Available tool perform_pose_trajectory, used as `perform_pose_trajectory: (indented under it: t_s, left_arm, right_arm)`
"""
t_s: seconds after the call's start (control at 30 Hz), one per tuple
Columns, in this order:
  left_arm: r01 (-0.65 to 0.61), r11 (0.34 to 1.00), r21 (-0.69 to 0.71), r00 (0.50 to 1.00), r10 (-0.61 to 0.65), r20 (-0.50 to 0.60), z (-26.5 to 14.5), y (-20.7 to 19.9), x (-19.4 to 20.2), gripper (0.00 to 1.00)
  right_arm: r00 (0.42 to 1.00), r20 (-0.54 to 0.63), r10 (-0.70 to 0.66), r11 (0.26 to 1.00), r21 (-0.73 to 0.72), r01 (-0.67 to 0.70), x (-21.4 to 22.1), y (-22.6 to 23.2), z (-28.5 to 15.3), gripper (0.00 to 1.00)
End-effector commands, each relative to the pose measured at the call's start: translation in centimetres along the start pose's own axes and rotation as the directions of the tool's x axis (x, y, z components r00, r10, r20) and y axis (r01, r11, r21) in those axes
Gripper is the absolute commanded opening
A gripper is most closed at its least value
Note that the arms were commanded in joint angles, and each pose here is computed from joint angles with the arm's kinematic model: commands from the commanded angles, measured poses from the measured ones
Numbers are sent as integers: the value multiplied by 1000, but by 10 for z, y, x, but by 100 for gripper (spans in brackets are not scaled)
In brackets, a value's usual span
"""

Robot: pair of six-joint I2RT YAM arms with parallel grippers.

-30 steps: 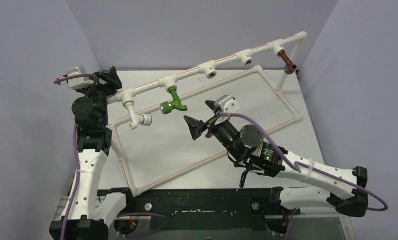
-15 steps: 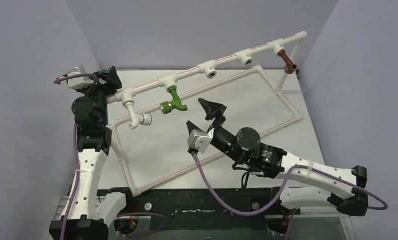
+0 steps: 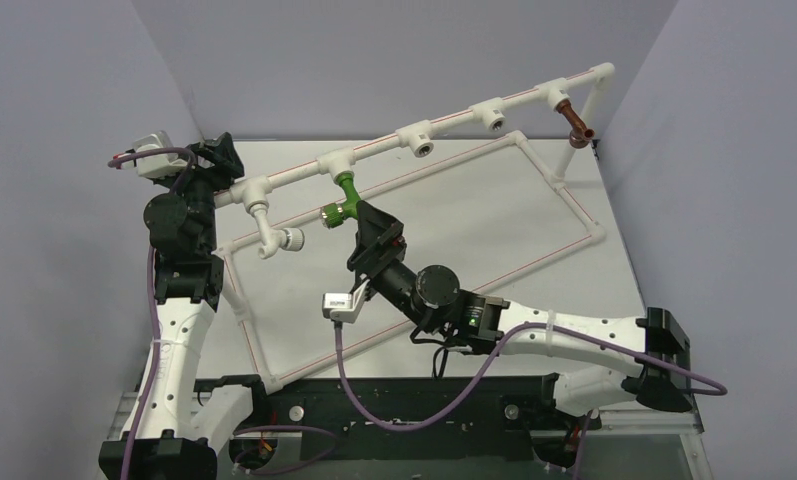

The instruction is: Install the water faucets

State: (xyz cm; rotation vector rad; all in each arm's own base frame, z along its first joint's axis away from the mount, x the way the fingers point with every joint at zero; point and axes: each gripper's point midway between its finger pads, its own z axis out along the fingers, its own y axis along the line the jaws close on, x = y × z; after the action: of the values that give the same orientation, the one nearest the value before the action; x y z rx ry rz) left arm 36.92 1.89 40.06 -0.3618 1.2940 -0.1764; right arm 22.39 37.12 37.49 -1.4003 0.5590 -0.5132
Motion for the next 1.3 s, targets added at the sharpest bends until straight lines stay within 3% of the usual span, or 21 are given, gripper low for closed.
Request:
perform_pose_trajectory:
  t_s: [0.0, 0.43, 0.6, 0.67, 0.8, 0.83, 1.07, 1.17, 1.27]
  left_arm:
    - [-106, 980, -167, 894, 20, -448, -36, 65, 139, 66]
    - [-104, 981, -165, 896, 21, -443, -36, 64, 137, 66]
    - [-103, 981, -166, 897, 19, -441, -36, 64, 137, 66]
    - [-103, 981, -166, 898, 20, -440, -36, 64, 136, 66]
    - [-103, 981, -165, 898, 20, -439, -37, 63, 136, 66]
    - [-101, 981, -166, 898, 19, -439, -36, 63, 135, 66]
    - [-102, 981, -165, 898, 20, -439, -36, 63, 136, 66]
    - [-103, 981, -165, 899, 20, -438, -37, 63, 135, 66]
    - [-101, 981, -165, 898, 19, -439, -37, 63, 135, 66]
  right_arm:
    - [993, -86, -86, 988, 123, 96, 8, -35, 3, 84]
    - [992, -122, -11, 983, 183, 33, 16, -36, 28, 70]
    - [993, -121, 13, 981, 191, 11, 18, -36, 33, 59]
    - [990, -139, 28, 980, 197, 0, 22, -35, 34, 46]
    - [988, -133, 76, 973, 228, -44, 24, -34, 32, 6]
    - [987, -124, 99, 968, 242, -67, 23, -35, 30, 0]
    - [929, -3, 369, 864, 368, -342, 16, -47, 24, 0]
    - [869, 72, 490, 779, 412, -473, 14, -54, 22, 0]
    - [773, 171, 611, 658, 434, -615, 13, -66, 20, 0]
